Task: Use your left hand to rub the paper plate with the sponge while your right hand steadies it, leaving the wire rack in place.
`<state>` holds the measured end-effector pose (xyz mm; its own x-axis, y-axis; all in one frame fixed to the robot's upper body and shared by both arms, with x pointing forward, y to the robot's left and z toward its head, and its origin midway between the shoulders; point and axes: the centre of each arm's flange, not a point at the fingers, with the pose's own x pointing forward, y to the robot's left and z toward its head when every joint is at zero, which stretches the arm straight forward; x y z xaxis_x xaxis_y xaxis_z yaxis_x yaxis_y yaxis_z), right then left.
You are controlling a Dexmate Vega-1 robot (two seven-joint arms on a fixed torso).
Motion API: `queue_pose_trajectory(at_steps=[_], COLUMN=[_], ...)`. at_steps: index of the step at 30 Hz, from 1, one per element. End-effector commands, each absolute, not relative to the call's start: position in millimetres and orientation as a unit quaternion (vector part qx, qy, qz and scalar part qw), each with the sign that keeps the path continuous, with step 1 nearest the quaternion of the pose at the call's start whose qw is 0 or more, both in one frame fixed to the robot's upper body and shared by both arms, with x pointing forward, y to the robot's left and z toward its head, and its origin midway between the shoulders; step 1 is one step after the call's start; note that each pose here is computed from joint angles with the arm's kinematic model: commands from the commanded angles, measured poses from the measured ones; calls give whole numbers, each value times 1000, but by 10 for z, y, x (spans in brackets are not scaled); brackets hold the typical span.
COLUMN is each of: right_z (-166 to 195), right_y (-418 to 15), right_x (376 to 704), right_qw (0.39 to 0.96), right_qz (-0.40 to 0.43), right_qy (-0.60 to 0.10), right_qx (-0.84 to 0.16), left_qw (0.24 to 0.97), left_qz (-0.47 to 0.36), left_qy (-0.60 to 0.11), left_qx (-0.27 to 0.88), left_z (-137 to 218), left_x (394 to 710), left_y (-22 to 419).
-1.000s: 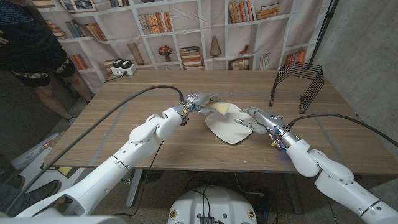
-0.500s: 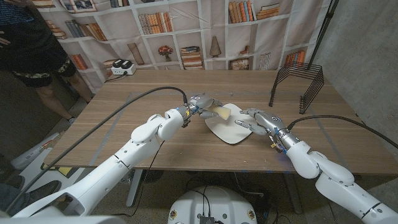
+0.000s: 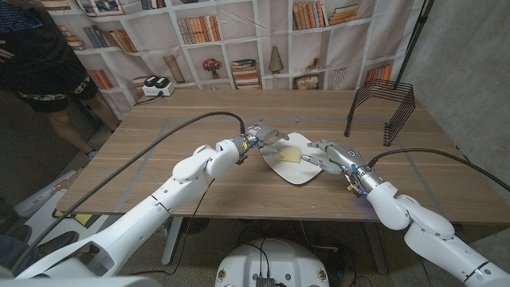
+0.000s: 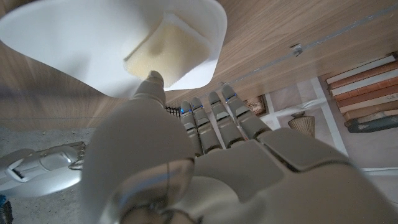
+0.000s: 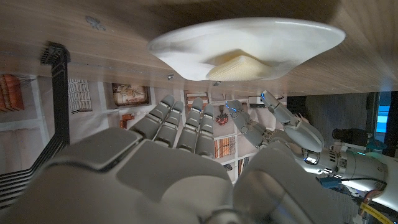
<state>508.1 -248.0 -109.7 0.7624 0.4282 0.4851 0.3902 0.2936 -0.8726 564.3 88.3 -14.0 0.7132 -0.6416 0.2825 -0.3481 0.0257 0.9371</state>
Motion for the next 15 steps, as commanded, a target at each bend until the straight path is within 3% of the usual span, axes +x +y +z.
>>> queue_pose_trajectory(at_steps=[1, 15], right_z=[-1113, -1143], right_y=[-2511, -2489], right_x=[5058, 5073], right_qw=[728, 722], right_qz=[10, 9], right_qy=[-340, -341], right_qx=[-595, -602], left_qw=[611, 618], left_qz=[-135, -121], left_qy=[-353, -360], left_qx=[695, 688], left_z=[-130, -42], left_x=[5672, 5535], left_y=[793, 886])
